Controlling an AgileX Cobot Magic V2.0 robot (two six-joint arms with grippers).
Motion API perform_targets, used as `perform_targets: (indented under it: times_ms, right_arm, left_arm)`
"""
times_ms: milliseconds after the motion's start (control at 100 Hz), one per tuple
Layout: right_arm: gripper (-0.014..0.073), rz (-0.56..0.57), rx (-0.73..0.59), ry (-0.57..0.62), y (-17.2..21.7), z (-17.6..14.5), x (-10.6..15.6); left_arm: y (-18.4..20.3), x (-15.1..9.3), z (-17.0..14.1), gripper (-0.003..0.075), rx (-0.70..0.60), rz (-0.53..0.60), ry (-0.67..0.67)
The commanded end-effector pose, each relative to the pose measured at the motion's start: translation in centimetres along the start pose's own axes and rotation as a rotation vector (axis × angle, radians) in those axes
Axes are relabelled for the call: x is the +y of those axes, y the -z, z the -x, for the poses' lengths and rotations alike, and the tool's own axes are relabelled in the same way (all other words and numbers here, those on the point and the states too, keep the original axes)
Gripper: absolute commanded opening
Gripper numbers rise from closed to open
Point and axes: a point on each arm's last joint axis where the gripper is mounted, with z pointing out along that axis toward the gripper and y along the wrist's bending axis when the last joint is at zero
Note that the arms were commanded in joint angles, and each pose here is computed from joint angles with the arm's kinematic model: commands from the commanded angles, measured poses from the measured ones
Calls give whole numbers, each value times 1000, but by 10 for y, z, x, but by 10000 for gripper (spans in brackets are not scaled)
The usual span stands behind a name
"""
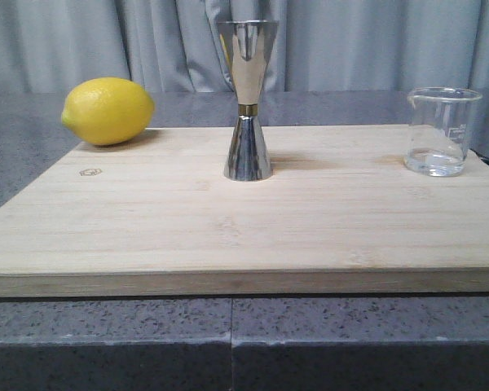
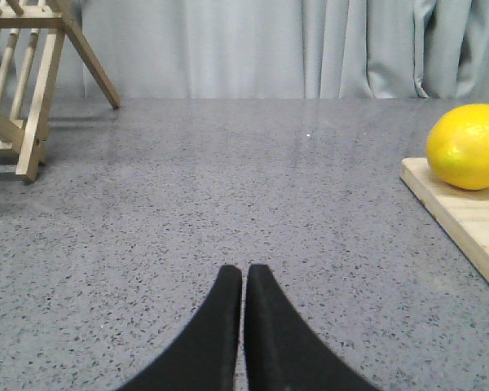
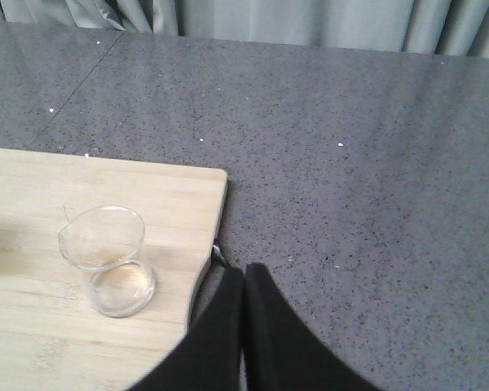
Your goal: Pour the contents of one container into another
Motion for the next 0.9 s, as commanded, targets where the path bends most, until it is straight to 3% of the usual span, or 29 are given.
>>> perform_targets:
  times_ms: [0,240,420,670,890]
  right_arm:
    - [-71,-12,-123,25,8,16,-2]
    - [-71,-150,-316,-12,41,-24,-11]
    - [-72,-165,-490,-20,44,-70,-7]
    - [-72,-145,-544,-39,28,-118,-4]
    - [-71,-140,-531,-50,24,-125,-4]
  left_arm:
    - [0,0,-1,-19,-74,-3,9]
    - [0,0,-1,-19,-74,-3,9]
    - [0,0,-1,-19,-74,-3,9]
    - [0,0,-1,-19,-74,-3,9]
    - [0,0,-1,-19,-74,-3,9]
